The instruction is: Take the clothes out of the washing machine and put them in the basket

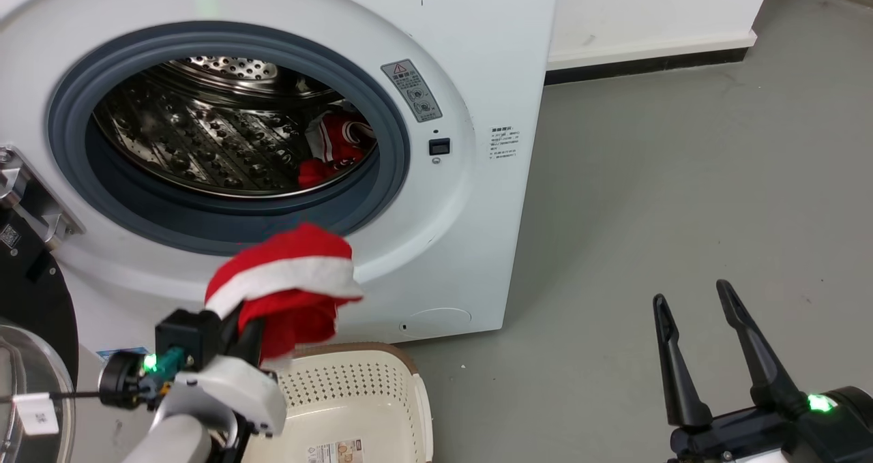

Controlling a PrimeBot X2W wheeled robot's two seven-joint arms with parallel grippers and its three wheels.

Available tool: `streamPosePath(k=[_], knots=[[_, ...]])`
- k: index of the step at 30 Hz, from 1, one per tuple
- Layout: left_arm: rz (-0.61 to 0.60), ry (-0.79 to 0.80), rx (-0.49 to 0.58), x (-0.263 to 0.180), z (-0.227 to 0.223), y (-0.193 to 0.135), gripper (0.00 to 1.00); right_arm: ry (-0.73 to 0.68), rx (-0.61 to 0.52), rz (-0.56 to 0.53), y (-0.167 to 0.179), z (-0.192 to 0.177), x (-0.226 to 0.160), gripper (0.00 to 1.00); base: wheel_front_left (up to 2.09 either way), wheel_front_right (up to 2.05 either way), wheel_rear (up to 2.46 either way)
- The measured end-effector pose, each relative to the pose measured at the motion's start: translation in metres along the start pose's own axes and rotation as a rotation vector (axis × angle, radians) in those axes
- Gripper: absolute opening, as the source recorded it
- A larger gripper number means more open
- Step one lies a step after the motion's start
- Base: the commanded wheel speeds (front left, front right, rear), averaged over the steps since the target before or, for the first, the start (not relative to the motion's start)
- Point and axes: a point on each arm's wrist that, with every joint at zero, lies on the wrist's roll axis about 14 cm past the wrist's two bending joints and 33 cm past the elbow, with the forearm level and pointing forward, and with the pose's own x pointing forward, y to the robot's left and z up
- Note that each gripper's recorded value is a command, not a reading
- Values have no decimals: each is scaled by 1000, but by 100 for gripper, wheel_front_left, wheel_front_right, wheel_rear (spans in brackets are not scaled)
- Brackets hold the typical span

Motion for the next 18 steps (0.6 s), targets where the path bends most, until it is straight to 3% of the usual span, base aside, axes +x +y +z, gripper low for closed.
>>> streamPosePath(k=[9, 18], knots=[[-7, 189, -44, -16, -67, -3, 0, 29, -13, -17, -5, -8, 1, 100, 0, 0, 0], [-19, 402, -94, -11, -143, 1, 0, 31, -32, -15, -11, -18, 32, 100, 0, 0, 0]])
